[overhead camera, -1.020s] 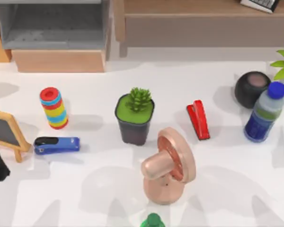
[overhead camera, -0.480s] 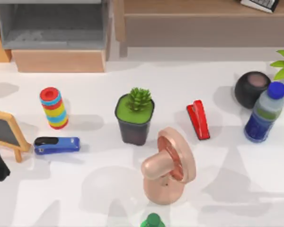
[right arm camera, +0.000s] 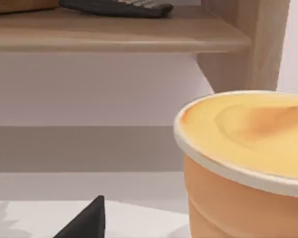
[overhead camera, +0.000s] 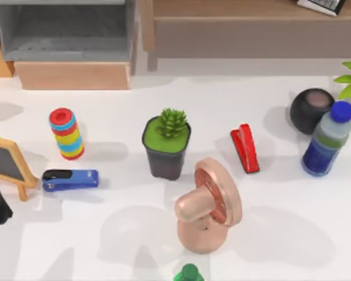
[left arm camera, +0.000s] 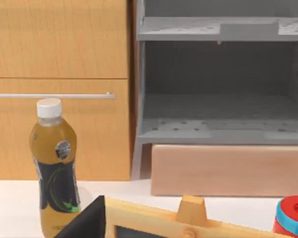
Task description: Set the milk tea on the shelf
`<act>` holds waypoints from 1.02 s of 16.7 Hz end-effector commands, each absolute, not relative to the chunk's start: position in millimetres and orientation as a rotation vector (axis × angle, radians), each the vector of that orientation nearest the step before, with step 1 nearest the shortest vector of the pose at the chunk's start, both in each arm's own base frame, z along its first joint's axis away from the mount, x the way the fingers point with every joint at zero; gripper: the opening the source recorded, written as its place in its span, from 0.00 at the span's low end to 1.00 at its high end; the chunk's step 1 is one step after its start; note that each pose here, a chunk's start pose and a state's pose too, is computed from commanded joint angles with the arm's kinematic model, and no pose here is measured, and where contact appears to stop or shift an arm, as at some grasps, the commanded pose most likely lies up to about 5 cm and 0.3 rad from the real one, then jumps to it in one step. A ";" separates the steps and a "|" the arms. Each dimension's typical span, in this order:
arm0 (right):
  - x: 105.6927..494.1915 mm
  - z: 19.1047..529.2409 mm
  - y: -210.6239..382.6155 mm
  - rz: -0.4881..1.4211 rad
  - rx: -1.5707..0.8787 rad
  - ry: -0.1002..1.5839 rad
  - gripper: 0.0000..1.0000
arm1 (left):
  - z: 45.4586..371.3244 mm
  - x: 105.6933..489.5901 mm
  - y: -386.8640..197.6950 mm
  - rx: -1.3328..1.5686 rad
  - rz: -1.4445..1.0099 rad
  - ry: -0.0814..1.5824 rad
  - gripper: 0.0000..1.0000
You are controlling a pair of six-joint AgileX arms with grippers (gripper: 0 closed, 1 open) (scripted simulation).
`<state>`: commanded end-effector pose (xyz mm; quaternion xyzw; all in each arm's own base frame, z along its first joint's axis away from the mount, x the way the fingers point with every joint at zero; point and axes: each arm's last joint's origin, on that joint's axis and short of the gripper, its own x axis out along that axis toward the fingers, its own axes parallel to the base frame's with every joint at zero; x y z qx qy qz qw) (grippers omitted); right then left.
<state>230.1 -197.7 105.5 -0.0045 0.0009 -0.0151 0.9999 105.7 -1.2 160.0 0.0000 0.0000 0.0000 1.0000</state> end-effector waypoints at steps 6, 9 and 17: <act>218.1 61.6 -223.5 -0.016 -0.011 -0.001 1.00 | 160.0 105.7 -1.2 0.000 0.000 0.000 1.00; 217.8 60.7 -224.0 -0.016 -0.011 -0.001 1.00 | 160.0 105.7 -1.2 0.000 0.000 0.000 1.00; 258.9 60.4 -226.8 -0.016 -0.011 -0.001 1.00 | 160.0 105.7 -1.2 0.000 0.000 0.000 1.00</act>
